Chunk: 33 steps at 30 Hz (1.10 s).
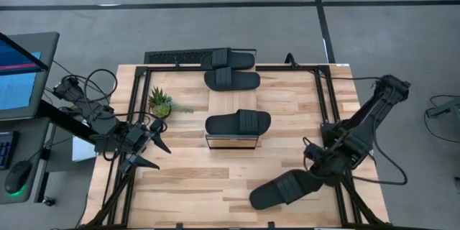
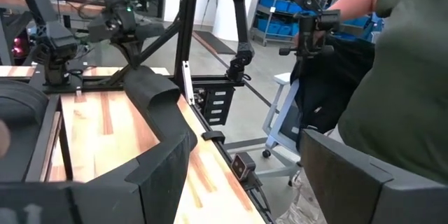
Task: Pick and place slides into the shelf
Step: Put the black slide on the shelf
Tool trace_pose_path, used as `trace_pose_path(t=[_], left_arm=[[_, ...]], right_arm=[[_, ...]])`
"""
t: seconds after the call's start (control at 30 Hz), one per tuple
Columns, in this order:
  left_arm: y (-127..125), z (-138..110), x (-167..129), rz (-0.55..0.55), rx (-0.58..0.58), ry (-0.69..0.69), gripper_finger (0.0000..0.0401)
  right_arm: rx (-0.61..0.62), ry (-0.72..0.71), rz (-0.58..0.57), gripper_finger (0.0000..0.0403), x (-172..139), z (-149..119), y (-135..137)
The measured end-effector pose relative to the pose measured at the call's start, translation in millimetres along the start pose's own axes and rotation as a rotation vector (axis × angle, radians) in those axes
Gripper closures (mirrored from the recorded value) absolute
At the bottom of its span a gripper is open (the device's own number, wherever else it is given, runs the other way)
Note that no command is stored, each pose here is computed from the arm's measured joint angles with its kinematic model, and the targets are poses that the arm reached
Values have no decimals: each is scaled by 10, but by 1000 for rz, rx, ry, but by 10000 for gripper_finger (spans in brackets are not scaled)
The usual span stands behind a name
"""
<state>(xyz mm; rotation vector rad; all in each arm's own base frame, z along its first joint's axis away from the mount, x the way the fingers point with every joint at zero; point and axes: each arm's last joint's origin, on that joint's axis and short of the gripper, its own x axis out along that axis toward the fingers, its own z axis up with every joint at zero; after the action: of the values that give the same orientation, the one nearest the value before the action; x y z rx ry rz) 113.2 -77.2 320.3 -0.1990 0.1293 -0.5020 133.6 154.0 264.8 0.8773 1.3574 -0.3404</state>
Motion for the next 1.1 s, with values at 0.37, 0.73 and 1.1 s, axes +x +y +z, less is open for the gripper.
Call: trace_pose_path(t=[0.37,0.73,1.1], left_arm=[[-17,-43,173,-16,-95,35,143],[-85,106,255,-132,-78,-118,143],[36,8,494,182,-191,-131,143]], right_arm=[[-51,-101,137,402,-168,27,-8],[-157,-171,262,402,-206,59,110],[-282,-333,300,402,-550,259,248]])
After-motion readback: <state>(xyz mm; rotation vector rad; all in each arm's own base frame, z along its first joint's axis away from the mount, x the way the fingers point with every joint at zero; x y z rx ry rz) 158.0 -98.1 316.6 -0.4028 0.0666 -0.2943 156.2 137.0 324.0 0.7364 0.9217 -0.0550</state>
